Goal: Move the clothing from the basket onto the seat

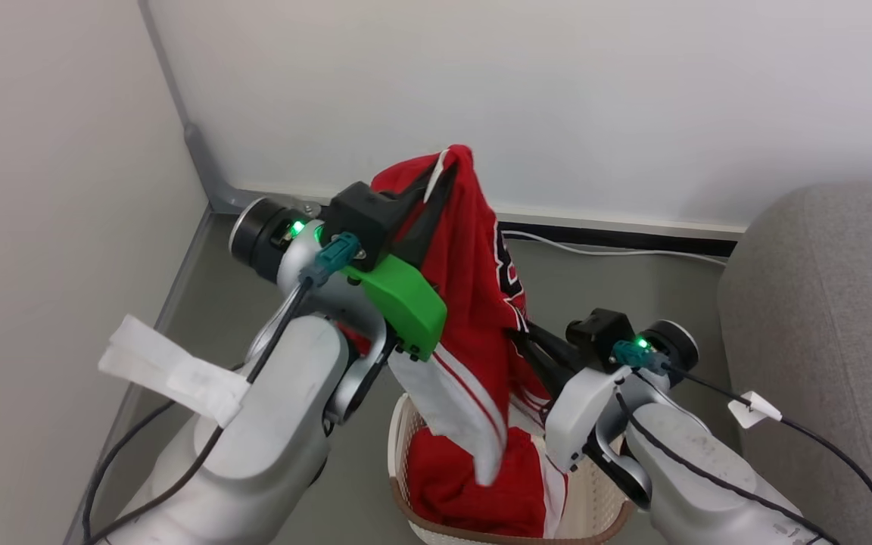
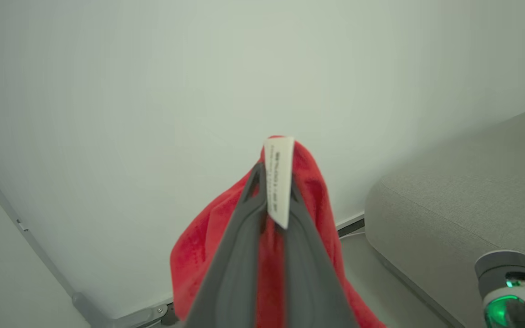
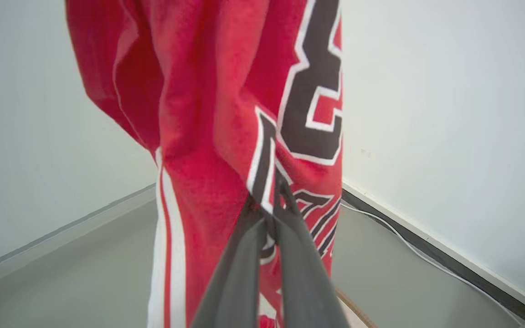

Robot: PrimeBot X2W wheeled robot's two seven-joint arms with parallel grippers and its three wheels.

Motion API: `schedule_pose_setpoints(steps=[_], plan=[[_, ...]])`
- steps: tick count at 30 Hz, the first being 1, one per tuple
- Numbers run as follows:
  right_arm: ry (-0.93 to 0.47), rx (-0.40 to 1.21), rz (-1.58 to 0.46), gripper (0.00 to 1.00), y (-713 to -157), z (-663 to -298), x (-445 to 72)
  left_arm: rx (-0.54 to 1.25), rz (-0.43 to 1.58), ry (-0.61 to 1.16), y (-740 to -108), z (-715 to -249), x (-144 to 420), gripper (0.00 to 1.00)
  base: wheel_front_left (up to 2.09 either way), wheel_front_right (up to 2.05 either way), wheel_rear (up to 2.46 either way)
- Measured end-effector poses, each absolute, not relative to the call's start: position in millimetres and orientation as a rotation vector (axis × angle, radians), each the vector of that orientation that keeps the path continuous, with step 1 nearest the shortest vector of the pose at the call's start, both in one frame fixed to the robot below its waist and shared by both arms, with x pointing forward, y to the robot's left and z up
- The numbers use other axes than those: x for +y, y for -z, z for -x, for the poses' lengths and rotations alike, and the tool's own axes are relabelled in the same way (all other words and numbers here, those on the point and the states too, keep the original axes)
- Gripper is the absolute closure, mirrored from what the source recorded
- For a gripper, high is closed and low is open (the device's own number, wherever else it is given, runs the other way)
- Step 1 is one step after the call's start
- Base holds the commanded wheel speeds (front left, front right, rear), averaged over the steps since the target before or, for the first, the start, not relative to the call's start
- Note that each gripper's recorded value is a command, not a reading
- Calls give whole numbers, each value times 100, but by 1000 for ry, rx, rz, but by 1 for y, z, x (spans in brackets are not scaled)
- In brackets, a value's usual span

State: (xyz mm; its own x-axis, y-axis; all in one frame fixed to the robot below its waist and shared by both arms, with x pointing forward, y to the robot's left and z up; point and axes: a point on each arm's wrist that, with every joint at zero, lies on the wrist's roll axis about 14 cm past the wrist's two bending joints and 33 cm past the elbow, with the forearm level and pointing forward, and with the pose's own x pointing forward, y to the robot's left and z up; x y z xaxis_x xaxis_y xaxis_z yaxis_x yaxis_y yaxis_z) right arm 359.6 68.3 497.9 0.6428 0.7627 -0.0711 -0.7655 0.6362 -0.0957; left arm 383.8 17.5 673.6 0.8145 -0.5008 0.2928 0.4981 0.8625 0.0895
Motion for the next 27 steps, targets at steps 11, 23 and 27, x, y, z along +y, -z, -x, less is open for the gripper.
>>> schedule_pose_setpoints(steps=[11,23,27], plan=[[-657,-51,14,100,-531,-391,14,-178,42,505,-615,-392,21,0,0,0,0],[-353,-191,60,100,-575,-416,-100,-142,94,613,-584,-376,-16,0,0,0,0],[-255,-216,95,100,-583,-412,-139,-134,109,676,-578,-366,-35,0,0,0,0]])
